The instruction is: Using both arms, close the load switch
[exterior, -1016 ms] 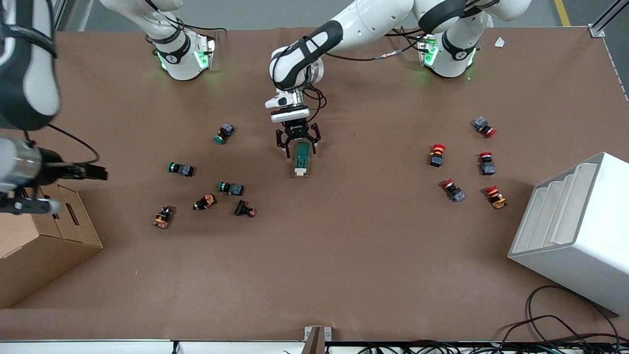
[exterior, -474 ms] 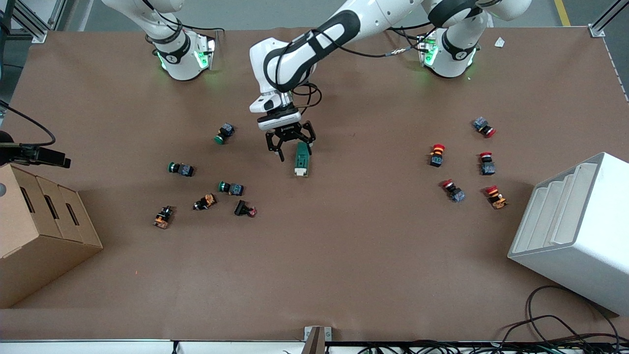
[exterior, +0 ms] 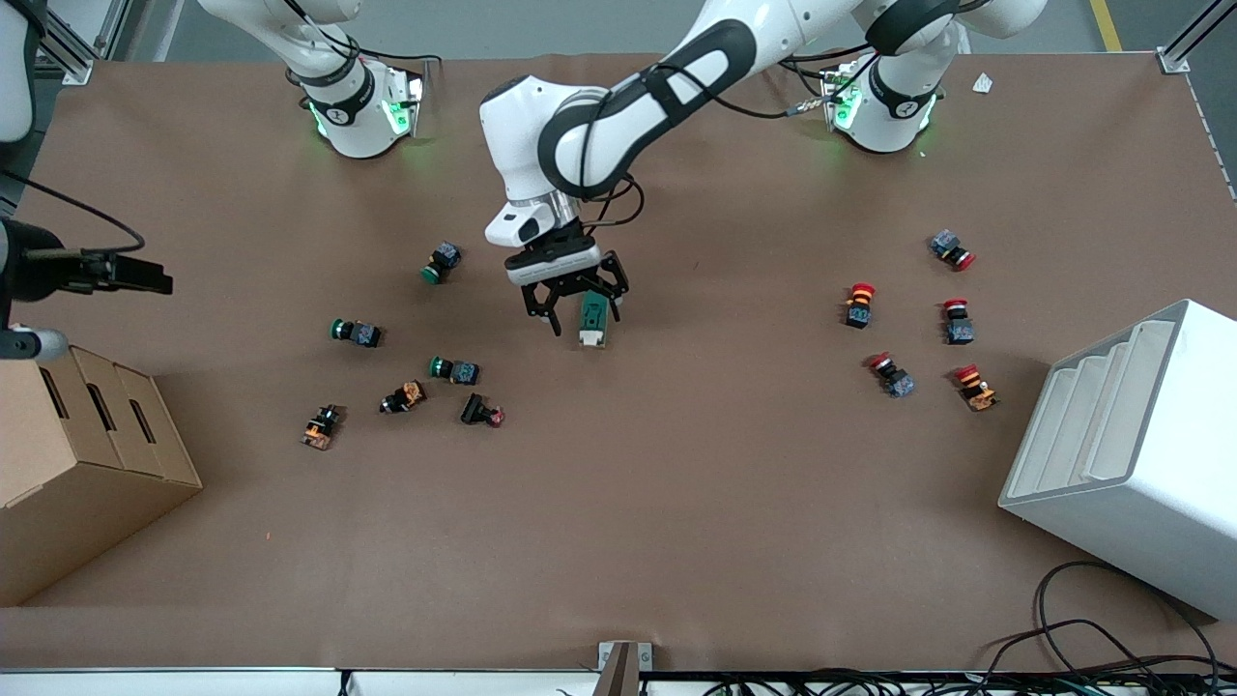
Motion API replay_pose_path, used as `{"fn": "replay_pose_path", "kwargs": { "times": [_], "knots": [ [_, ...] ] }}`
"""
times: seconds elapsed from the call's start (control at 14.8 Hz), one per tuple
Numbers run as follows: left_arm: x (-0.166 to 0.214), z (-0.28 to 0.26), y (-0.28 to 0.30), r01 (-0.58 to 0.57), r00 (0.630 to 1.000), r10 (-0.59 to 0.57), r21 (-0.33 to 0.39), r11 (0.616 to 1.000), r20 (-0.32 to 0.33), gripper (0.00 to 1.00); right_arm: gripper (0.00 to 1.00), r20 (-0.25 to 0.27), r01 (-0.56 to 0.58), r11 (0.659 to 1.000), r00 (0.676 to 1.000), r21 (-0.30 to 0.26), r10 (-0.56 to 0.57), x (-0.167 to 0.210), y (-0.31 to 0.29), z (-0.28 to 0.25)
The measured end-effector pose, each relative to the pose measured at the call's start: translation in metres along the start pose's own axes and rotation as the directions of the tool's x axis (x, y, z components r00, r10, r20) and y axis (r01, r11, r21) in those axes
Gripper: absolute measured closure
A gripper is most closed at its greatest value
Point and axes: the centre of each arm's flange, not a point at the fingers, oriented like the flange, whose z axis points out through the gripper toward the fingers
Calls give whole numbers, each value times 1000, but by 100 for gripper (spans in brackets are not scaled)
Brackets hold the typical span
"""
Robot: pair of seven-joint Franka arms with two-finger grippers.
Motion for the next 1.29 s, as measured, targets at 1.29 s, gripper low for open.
{"fn": "replay_pose_path", "kwargs": {
  "times": [1.29],
  "knots": [
    [293, -96, -339, 185, 870, -118, -96, 978, 479, 0, 0, -144, -27, 1000, 989, 4, 27, -86, 11, -64]
  ]
}}
